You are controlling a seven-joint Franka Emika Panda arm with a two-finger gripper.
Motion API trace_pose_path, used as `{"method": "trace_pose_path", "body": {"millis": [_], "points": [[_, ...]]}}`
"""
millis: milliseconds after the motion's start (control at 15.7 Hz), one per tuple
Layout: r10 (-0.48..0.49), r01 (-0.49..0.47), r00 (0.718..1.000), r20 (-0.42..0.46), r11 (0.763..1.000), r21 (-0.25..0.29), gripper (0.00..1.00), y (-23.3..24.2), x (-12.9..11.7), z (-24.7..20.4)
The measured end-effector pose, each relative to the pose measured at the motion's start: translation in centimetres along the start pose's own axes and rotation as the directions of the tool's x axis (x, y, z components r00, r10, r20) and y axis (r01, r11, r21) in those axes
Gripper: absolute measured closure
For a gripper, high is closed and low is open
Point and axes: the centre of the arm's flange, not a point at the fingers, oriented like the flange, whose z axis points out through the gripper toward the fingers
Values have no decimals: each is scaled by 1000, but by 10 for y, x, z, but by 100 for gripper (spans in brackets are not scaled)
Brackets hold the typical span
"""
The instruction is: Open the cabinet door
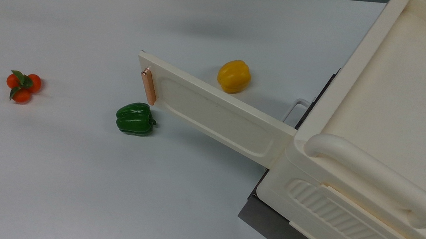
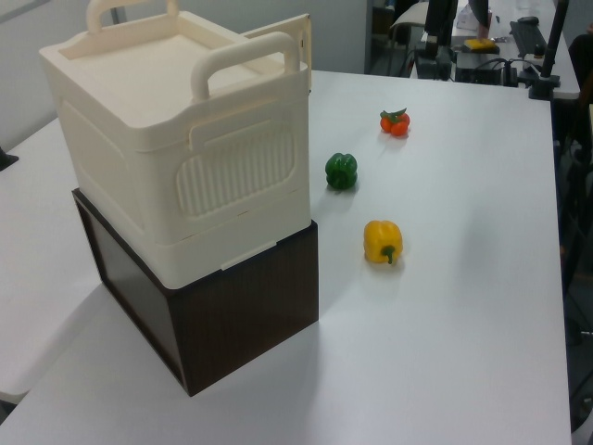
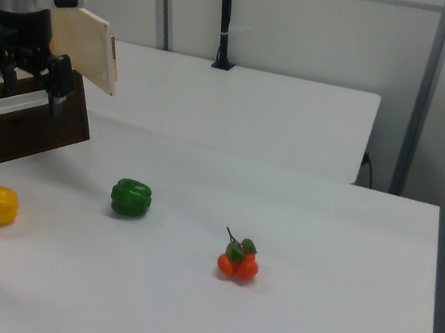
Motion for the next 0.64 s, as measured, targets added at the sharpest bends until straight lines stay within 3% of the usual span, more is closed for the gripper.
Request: {"method": "trace_pose_path", "body": {"millis": [636], "points": [[-11,11,1000,5,1000,0,0,-6,1,5]]}}
